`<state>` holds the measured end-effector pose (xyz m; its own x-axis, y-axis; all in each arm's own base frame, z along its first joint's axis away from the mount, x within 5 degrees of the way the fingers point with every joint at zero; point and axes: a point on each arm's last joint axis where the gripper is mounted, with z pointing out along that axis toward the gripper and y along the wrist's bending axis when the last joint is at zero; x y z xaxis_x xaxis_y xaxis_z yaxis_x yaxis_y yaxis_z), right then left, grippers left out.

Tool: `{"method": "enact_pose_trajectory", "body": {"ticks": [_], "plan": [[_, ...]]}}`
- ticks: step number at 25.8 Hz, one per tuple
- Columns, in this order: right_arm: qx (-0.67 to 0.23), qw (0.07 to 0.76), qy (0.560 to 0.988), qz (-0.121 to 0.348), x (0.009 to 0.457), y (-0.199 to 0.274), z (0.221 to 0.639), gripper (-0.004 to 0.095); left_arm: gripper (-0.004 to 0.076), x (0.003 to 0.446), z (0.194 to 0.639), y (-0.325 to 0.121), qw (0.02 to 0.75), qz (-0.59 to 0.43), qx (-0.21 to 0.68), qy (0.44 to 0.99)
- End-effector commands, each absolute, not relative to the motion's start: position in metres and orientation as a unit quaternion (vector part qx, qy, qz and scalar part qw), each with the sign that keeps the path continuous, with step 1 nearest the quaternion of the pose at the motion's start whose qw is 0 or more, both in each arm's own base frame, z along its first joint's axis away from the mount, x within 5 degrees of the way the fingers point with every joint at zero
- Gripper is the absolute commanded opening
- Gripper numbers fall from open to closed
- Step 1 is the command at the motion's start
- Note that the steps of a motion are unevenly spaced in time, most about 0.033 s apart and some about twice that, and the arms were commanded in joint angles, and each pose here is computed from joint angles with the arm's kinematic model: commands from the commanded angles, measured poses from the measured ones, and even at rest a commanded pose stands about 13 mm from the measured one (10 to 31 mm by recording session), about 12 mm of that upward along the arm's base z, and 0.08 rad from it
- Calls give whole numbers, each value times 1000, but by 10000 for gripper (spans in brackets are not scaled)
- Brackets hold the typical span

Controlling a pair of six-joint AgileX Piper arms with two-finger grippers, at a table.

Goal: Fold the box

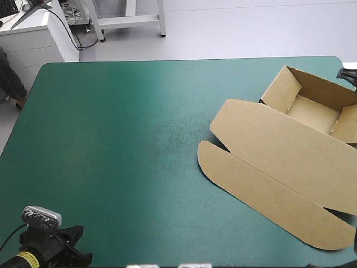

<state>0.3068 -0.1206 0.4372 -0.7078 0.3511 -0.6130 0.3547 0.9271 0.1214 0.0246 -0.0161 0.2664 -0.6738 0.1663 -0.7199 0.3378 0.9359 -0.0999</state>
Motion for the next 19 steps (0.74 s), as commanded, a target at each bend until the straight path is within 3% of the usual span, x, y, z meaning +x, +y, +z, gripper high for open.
{"method": "enact_pose_trajectory", "body": {"ticks": [1, 6, 11, 19], "plan": [[139, 389, 911, 3, 260, -82, 477, 1, -8, 28, 276, -18, 405, -127, 133, 896], [79, 412, 908, 17, 194, -35, 480, 1, -8, 28, 276, -18, 405, -127, 133, 896], [9, 434, 900, 25, 114, -3, 450, 0, -8, 28, 276, -18, 405, -127, 133, 896], [-37, 435, 899, 20, 33, 12, 360, 0, -8, 28, 276, -18, 405, -127, 133, 896]]}}
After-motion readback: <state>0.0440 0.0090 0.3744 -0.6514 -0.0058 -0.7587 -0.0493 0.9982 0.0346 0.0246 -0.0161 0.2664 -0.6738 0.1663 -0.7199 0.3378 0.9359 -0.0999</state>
